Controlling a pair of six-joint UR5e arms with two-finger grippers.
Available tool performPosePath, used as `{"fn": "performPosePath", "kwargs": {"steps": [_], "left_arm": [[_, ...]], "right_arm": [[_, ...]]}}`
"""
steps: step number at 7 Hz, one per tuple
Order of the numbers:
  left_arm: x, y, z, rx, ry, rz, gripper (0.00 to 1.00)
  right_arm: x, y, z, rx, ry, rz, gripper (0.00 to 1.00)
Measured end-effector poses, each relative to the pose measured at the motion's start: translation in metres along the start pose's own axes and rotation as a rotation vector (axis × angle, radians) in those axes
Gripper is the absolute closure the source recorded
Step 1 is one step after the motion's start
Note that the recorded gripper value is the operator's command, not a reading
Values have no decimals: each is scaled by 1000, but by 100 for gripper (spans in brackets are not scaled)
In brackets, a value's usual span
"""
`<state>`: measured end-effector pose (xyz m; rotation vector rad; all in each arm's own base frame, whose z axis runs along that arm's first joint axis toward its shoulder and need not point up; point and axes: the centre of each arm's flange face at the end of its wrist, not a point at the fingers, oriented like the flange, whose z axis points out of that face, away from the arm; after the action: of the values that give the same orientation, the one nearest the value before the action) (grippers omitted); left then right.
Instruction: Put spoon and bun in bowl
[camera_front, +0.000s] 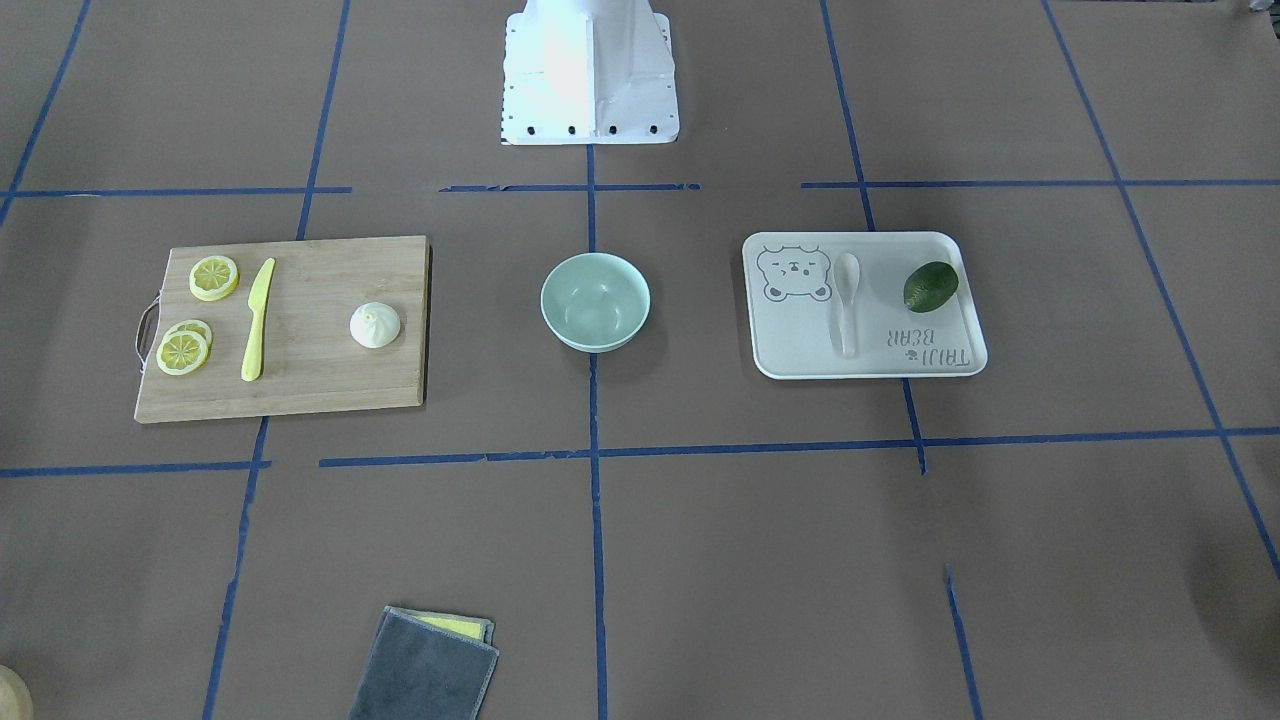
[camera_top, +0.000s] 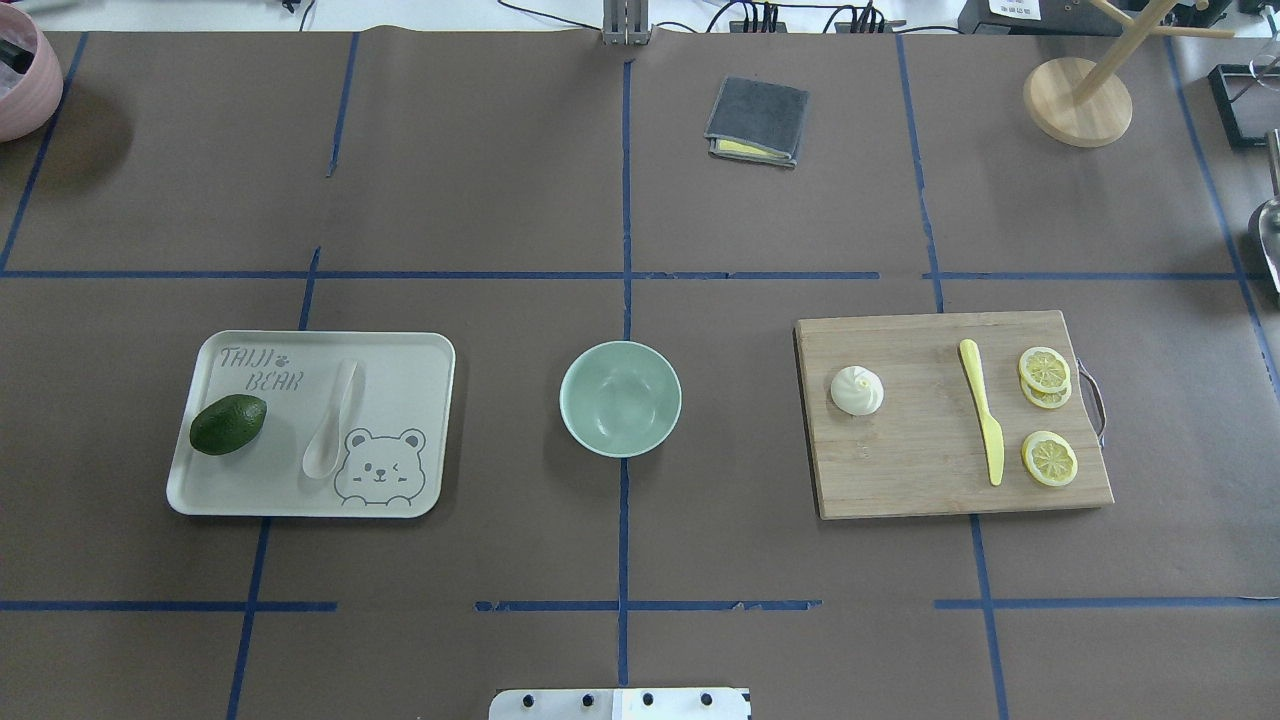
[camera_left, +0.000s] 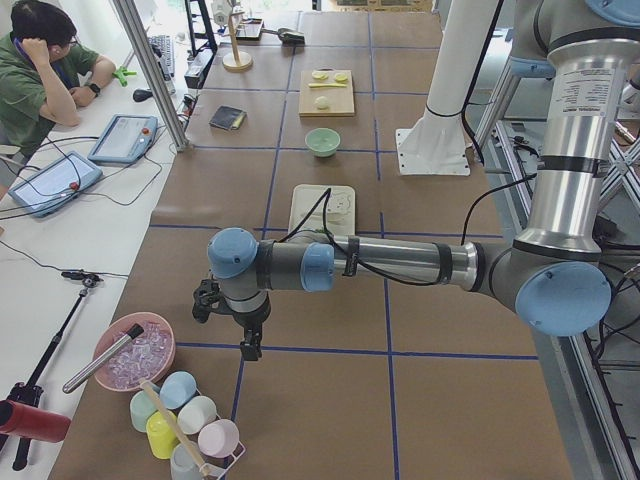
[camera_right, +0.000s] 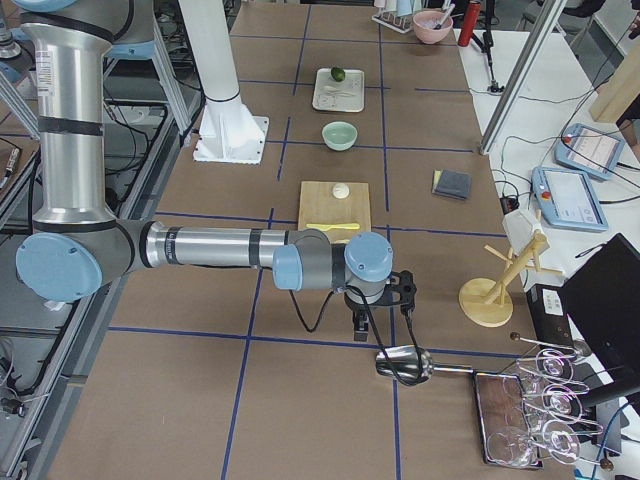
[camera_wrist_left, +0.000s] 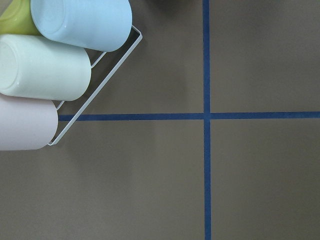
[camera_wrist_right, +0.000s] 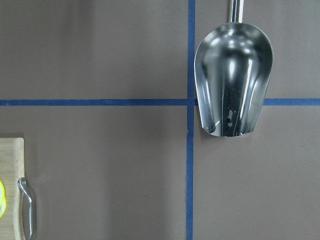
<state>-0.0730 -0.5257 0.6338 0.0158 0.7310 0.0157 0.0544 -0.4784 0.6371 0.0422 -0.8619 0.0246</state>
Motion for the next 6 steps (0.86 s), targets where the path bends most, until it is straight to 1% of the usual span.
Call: {"fn": "performPosePath", "kwargs": {"steps": [2, 3, 5, 6], "left_arm": [[3, -1, -2, 7, 0, 15, 0], [14, -7, -3, 28, -1, 52, 0], [80, -21, -2, 71, 5, 185, 0], [125, -23, -4, 84, 17, 212, 0]], "right_arm": [[-1, -1, -1, 3, 1, -2, 0], [-3, -3, -3, 7, 1, -7, 0], [-12, -6, -11, 24, -2, -26, 0], [-17, -8, -15, 32, -2, -37, 0]]}}
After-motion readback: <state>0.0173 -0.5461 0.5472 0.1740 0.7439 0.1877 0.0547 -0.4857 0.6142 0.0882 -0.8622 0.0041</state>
